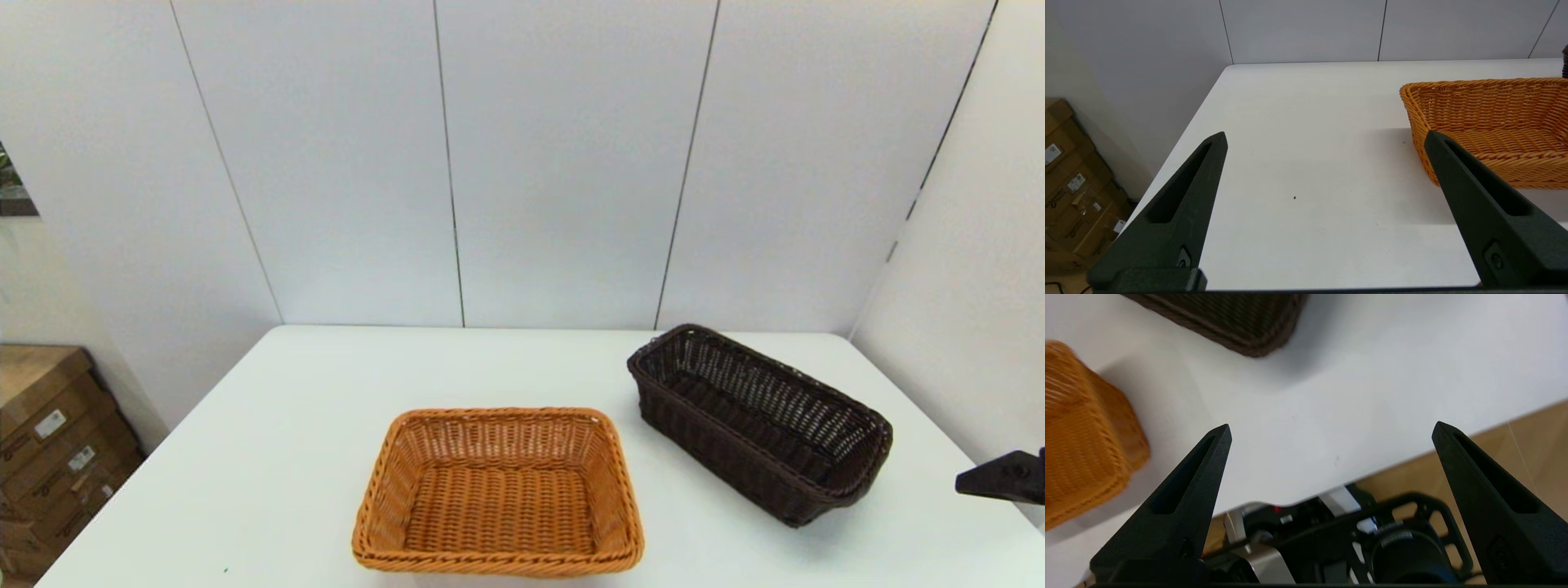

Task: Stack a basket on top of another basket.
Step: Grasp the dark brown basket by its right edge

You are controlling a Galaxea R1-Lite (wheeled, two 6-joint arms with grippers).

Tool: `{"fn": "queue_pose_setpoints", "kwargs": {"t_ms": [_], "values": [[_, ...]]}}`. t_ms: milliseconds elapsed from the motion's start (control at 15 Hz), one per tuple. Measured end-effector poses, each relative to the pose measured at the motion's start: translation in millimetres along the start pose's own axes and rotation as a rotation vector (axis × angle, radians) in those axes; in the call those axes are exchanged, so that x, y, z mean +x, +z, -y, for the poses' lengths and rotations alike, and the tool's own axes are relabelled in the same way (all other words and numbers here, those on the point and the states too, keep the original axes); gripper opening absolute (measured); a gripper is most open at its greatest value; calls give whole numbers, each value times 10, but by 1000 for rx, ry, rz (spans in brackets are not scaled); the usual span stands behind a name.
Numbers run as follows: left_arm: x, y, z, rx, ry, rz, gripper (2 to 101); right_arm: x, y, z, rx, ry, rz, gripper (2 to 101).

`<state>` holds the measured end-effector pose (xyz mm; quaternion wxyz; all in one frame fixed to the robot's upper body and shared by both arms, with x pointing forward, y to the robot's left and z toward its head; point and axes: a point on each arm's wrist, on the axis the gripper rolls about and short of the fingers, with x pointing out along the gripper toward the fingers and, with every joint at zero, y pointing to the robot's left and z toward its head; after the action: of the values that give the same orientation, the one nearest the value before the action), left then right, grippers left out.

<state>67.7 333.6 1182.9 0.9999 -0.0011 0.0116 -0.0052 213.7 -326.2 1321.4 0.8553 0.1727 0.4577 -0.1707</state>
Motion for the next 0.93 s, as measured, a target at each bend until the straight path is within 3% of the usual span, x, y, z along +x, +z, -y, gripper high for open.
{"fn": "queue_pose_setpoints", "kwargs": {"t_ms": [333,733,933], "values": [[0,0,0,0,1,0,978,286,88,-208,9,-59,-90,973],[0,0,0,0,0,0,978,723,290,-460,20,-107,-129,973],[0,0,0,0,1,0,978,858,398,-502,39,-133,-142,973]]}}
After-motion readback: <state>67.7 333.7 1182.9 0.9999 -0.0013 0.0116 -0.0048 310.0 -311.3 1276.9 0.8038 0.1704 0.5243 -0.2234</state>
